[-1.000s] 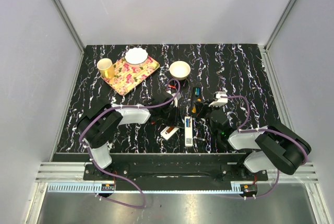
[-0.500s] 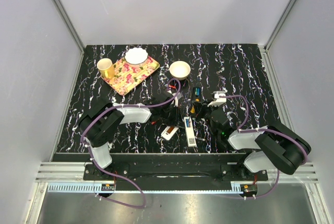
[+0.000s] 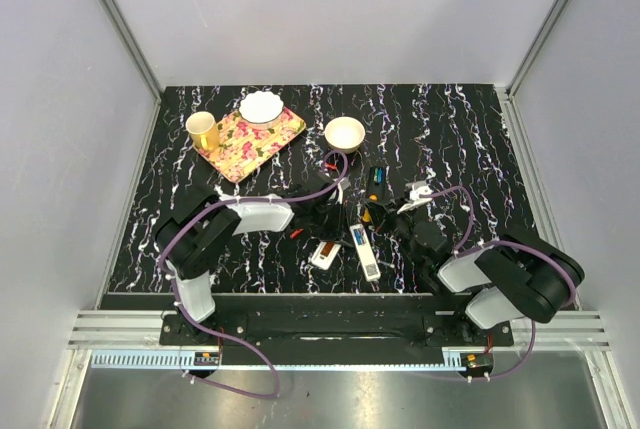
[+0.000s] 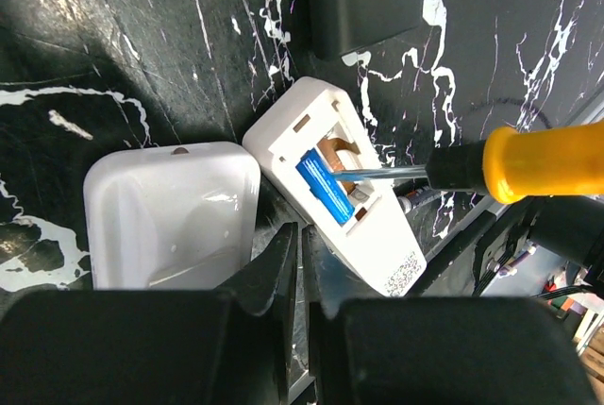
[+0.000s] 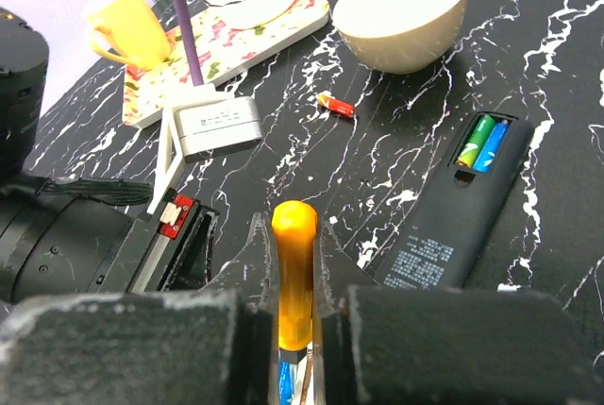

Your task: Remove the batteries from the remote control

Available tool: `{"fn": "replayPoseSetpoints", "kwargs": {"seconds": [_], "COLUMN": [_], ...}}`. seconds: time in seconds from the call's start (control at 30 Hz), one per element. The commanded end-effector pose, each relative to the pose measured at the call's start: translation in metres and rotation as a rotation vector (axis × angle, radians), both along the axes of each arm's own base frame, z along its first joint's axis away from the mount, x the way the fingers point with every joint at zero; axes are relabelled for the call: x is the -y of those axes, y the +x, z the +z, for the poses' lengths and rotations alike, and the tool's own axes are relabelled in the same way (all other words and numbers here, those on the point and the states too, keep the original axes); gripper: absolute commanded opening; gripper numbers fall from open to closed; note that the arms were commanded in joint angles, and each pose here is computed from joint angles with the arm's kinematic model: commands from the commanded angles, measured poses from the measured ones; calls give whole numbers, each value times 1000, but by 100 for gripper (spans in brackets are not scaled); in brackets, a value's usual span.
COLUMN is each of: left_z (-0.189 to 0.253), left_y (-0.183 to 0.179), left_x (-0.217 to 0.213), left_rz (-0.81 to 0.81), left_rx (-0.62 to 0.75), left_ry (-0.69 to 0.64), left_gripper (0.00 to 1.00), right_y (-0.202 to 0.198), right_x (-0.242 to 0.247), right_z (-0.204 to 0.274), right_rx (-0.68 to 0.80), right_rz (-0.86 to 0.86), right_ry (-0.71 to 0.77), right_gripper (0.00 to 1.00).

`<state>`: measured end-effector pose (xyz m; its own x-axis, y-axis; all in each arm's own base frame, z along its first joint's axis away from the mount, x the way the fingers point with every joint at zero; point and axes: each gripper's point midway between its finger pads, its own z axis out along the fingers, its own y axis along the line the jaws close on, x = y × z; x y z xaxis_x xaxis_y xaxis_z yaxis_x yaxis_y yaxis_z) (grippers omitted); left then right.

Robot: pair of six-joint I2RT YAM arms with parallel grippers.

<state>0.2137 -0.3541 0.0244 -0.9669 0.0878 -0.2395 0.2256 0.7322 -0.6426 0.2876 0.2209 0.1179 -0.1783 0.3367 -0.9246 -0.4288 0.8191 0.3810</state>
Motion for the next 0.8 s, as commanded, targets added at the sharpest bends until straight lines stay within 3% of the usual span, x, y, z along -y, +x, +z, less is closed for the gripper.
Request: {"fn": "replayPoseSetpoints", "kwargs": {"seconds": [0.0,0.43,0.77], "left_z": [20,15,16], "left_y": [15,23,25], "left_x": [11,14,18], "left_rz": [20,31,27], "left_rx": [41,14,8], "left_ry": [-35,1,-5], "left_gripper": [9,8,8], "right_y": [-19,-25,-13], "right_x": [-19,-21,-22], "right_z": [16,16,25], "right_rx": [104,102,93], "right_rz": [144,185,193], "right_ry": [30,29,111], "right_gripper": [0,0,0]}}
